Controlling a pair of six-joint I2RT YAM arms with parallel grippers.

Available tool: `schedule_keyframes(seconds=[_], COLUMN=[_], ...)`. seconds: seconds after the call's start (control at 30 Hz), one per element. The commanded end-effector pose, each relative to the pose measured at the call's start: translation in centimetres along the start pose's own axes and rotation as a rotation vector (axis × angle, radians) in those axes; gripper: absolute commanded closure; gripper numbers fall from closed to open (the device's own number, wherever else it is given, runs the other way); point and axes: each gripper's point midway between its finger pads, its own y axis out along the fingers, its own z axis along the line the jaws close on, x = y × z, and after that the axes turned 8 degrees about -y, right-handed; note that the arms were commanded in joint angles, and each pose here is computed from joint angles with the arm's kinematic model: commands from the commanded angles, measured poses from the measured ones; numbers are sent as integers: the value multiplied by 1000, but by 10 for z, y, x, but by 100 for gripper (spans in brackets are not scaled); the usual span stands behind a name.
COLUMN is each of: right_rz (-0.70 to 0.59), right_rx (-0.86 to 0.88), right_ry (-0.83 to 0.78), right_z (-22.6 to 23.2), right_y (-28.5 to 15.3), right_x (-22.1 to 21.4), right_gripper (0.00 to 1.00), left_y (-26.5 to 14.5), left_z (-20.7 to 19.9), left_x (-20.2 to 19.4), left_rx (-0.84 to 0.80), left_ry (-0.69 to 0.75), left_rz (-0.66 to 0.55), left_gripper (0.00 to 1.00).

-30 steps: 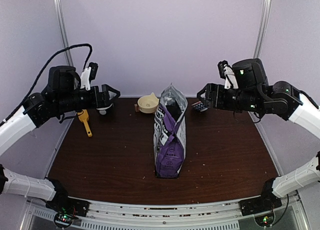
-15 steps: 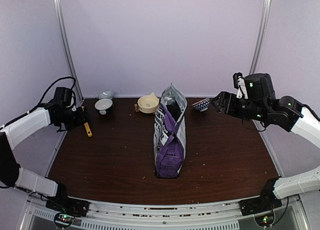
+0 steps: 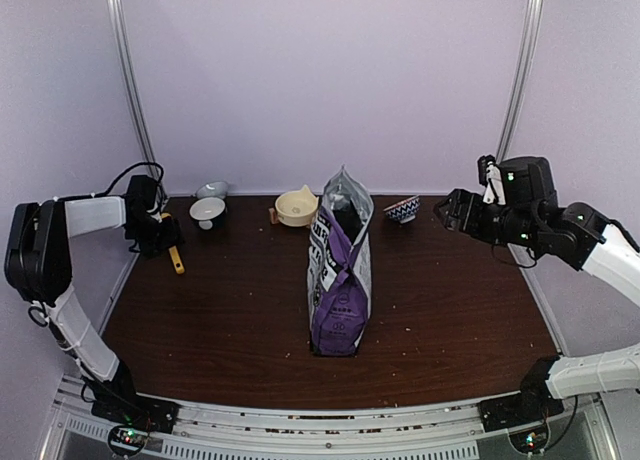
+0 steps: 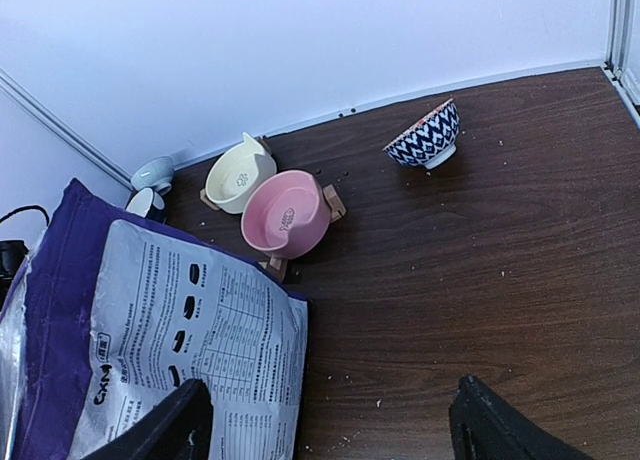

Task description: Serve the pet food

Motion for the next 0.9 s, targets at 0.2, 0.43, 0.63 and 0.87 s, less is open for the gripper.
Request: schedule_keyframes(seconds=[0.2, 0.43, 0.63, 0.87], right_rz=[9, 27, 34, 39], right_rx=[20, 22, 18, 18], right_ry=[41, 51, 57, 66], right_z=[-5, -4, -6, -7], right_y=[10, 19, 22, 23], right_x=[7, 7, 5, 3], right_gripper=[16, 17, 17, 17], left_y=[37, 51, 56, 57], left_z=[7, 14, 15, 14], left_x=[7, 3, 4, 5], left_rx=[16, 36, 35, 37], left_ry=[-2, -15, -16, -9], left_rz=[59, 89, 93, 92], left_gripper=[44, 50, 60, 72])
